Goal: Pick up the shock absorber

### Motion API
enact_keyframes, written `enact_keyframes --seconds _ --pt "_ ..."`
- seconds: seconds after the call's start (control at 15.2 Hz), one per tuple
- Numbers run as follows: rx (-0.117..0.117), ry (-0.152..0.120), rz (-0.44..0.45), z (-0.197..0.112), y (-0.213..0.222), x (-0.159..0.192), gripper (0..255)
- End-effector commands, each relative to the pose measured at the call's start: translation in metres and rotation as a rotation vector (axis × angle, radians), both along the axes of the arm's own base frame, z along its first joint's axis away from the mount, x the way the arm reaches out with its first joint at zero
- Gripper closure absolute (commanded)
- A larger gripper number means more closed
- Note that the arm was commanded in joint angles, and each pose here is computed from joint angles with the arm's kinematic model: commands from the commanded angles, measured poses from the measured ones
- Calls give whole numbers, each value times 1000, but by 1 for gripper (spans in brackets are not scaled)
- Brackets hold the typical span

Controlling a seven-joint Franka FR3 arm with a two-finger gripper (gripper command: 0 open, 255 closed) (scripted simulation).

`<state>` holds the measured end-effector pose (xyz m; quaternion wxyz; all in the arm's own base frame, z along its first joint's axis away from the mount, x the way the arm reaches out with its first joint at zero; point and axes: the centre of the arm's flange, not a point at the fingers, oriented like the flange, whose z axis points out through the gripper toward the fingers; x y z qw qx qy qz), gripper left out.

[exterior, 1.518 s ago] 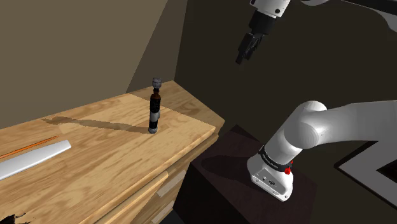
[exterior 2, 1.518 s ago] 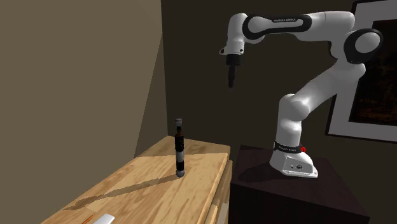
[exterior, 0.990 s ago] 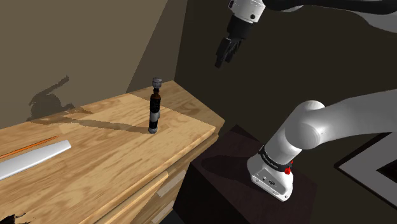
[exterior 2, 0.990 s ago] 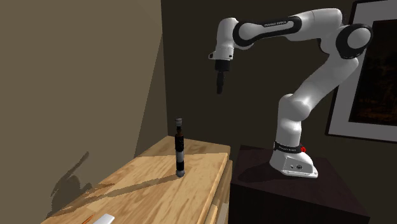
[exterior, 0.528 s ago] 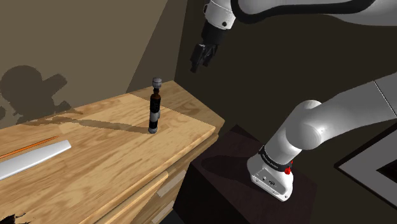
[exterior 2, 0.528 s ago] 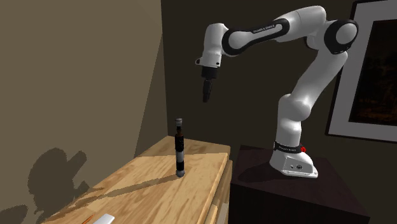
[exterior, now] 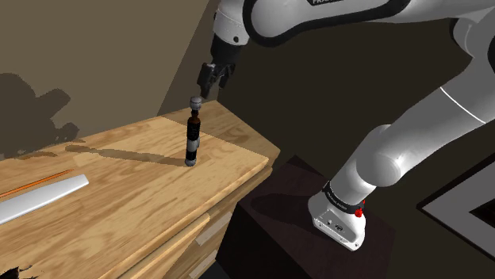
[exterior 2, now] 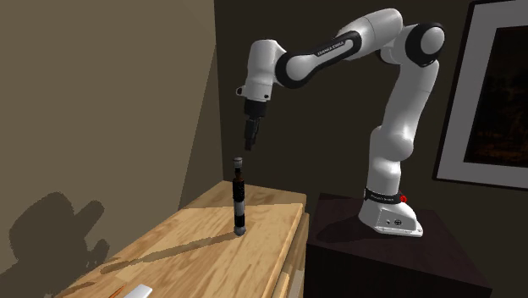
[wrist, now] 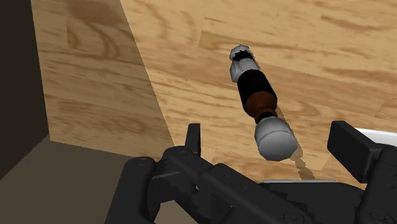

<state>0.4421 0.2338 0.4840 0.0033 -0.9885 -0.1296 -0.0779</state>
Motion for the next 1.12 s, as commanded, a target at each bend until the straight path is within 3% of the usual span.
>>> enact_keyframes --seconds 0.0,0.73,0.79,1.06 --pt "0 -12 12 -8 20 13 0" --pt "-1 -17 19 -52 31 20 0" --pt "-1 -17 19 -53 31 20 255" --pt "-1 -17 19 -53 31 20 255"
